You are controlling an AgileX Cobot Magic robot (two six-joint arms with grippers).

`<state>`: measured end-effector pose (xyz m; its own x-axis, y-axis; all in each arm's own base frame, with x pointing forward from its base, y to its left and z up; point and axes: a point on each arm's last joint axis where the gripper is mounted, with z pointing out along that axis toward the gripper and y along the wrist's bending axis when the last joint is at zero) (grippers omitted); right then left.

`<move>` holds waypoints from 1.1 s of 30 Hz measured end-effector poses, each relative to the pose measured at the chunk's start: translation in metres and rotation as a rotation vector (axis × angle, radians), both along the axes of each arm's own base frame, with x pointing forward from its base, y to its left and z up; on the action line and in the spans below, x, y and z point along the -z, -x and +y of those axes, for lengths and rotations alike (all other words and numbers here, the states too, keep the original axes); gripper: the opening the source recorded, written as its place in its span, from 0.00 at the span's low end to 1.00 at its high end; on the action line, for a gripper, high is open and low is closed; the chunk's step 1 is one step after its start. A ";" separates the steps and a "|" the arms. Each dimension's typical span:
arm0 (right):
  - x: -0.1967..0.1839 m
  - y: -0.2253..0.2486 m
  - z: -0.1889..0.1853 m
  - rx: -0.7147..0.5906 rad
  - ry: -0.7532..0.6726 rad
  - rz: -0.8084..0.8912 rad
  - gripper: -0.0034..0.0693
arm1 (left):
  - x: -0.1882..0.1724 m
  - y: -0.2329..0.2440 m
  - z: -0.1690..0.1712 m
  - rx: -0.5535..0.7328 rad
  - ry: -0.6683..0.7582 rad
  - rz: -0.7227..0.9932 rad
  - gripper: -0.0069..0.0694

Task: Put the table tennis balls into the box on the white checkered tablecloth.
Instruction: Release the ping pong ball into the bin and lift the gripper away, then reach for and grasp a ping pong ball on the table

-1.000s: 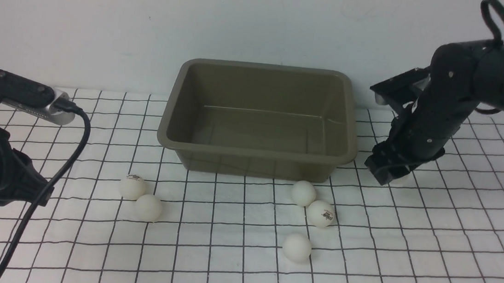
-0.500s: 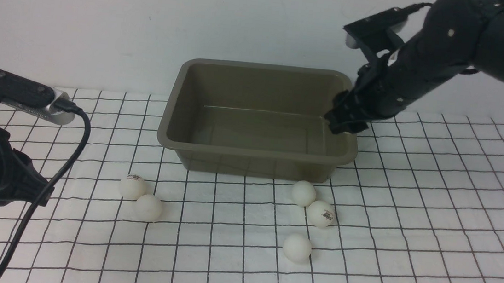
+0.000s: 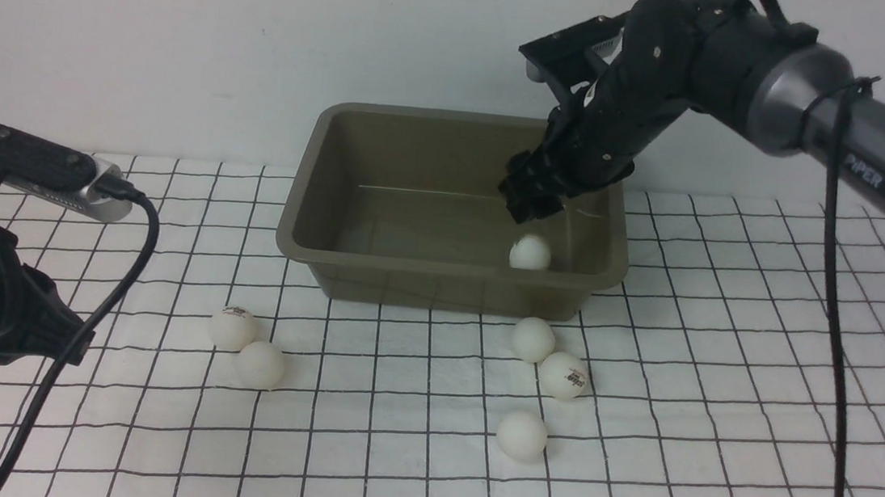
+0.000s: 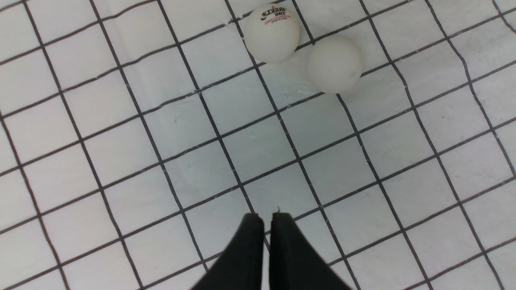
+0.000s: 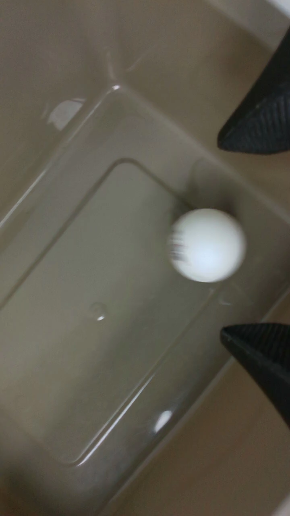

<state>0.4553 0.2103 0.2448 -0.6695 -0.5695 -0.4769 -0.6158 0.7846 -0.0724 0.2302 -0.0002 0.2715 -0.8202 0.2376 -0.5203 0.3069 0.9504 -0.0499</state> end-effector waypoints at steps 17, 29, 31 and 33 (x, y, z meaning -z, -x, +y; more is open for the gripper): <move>-0.079 0.063 -0.025 0.091 -0.060 0.067 0.78 | 0.000 0.000 0.000 0.000 0.000 0.001 0.11; -0.003 0.150 -0.006 0.012 0.017 0.264 0.78 | 0.000 0.000 0.000 0.002 0.001 0.006 0.12; 0.011 0.155 0.010 -0.002 0.057 0.233 0.78 | 0.000 0.001 0.000 0.002 0.001 0.007 0.13; 0.020 0.156 0.022 -0.001 0.093 0.188 0.78 | 0.000 0.001 0.000 0.002 0.001 0.007 0.13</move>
